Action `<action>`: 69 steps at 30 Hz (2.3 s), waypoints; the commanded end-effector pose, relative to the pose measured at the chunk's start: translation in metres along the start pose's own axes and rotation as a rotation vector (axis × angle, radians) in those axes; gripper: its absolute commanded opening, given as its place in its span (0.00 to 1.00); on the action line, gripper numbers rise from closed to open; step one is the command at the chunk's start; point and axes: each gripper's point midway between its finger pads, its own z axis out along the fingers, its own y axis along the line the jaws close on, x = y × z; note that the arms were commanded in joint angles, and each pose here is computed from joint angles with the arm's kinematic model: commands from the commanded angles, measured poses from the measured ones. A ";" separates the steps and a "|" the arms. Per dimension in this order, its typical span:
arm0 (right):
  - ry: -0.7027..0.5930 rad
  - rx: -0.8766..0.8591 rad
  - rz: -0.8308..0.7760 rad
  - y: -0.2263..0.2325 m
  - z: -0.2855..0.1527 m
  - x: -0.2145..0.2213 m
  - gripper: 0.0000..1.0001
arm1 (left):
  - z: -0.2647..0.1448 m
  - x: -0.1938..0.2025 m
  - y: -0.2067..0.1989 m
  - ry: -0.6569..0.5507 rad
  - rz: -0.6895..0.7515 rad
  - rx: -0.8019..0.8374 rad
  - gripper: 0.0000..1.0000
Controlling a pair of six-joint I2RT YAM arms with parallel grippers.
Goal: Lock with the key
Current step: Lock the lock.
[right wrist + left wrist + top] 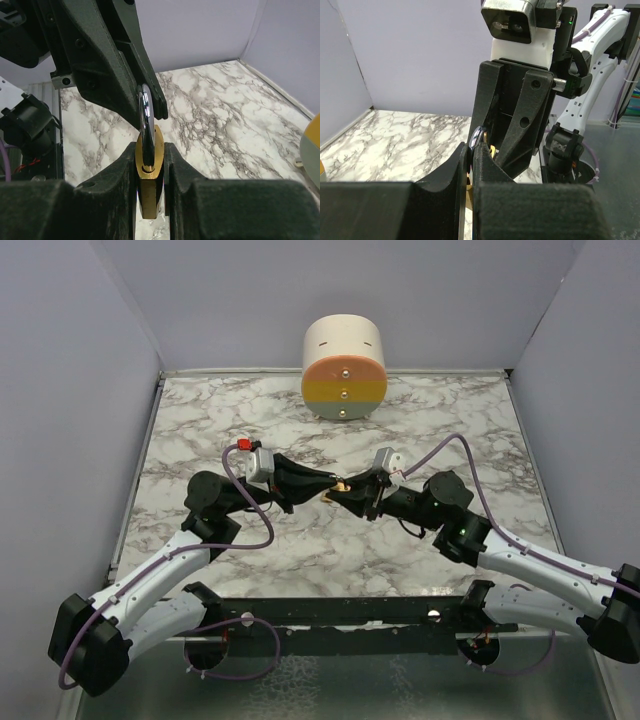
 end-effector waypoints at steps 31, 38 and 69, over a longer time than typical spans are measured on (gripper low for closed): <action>-0.612 -0.057 -0.274 0.020 -0.034 -0.207 0.02 | -0.038 0.156 -0.016 0.381 -0.434 -0.134 0.00; -0.645 -0.024 -0.318 0.015 -0.036 -0.225 0.02 | -0.039 0.163 -0.017 0.396 -0.450 -0.150 0.00; -0.710 0.058 -0.422 0.002 -0.039 -0.271 0.02 | -0.033 0.233 -0.074 0.621 -0.511 -0.038 0.00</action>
